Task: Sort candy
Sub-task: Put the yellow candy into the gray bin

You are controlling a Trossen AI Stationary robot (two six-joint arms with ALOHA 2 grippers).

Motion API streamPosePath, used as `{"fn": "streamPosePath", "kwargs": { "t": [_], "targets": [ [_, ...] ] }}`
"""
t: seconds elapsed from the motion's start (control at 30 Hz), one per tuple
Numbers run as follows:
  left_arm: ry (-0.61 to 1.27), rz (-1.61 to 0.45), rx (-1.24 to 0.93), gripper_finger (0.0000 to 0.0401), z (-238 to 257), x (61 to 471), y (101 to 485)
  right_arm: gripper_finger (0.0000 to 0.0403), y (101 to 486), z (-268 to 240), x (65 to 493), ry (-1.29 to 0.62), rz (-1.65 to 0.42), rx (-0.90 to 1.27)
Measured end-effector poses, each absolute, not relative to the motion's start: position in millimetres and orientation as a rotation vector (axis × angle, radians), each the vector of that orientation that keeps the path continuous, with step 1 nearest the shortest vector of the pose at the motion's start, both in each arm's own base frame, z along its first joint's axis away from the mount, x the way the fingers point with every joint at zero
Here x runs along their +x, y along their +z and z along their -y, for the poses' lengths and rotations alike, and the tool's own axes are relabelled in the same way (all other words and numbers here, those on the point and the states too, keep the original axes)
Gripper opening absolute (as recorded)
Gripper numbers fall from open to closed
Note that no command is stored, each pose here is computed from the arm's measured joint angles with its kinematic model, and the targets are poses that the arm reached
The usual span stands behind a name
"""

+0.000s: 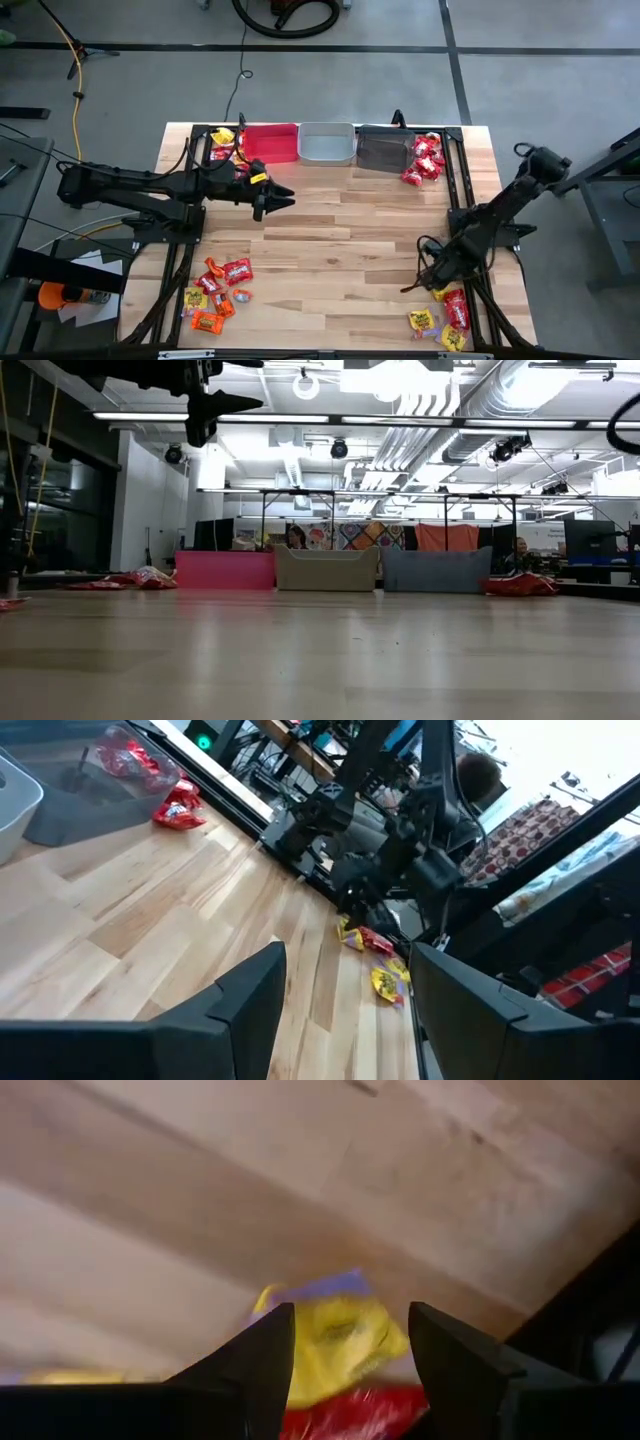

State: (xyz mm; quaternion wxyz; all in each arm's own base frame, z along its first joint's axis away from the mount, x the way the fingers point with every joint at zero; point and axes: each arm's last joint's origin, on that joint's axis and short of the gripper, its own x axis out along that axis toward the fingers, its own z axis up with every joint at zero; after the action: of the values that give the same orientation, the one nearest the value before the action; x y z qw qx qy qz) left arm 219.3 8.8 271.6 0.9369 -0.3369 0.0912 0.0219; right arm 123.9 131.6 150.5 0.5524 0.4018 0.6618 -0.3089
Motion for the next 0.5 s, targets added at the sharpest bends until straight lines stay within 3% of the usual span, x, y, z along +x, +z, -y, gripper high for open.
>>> {"fn": "streamPosePath", "kwargs": {
  "t": [0.23,0.3,0.43,0.5],
  "targets": [
    [0.048,-0.185,-0.688,0.0202,-9,219,272,0.0175,132,-141,133,-0.714,-1.593,0.893],
    [0.046,-0.167,-0.689,0.0202,-10,218,274,0.0141,134,-144,137,-0.689,-1.593,0.883],
    [0.029,-0.039,-0.673,0.0202,-15,209,291,0.0023,156,-147,152,-0.599,-1.477,0.893],
    [0.032,0.025,-0.658,0.0202,-19,203,300,0.0018,171,-144,162,-0.556,-1.384,0.901]
  ]
}}
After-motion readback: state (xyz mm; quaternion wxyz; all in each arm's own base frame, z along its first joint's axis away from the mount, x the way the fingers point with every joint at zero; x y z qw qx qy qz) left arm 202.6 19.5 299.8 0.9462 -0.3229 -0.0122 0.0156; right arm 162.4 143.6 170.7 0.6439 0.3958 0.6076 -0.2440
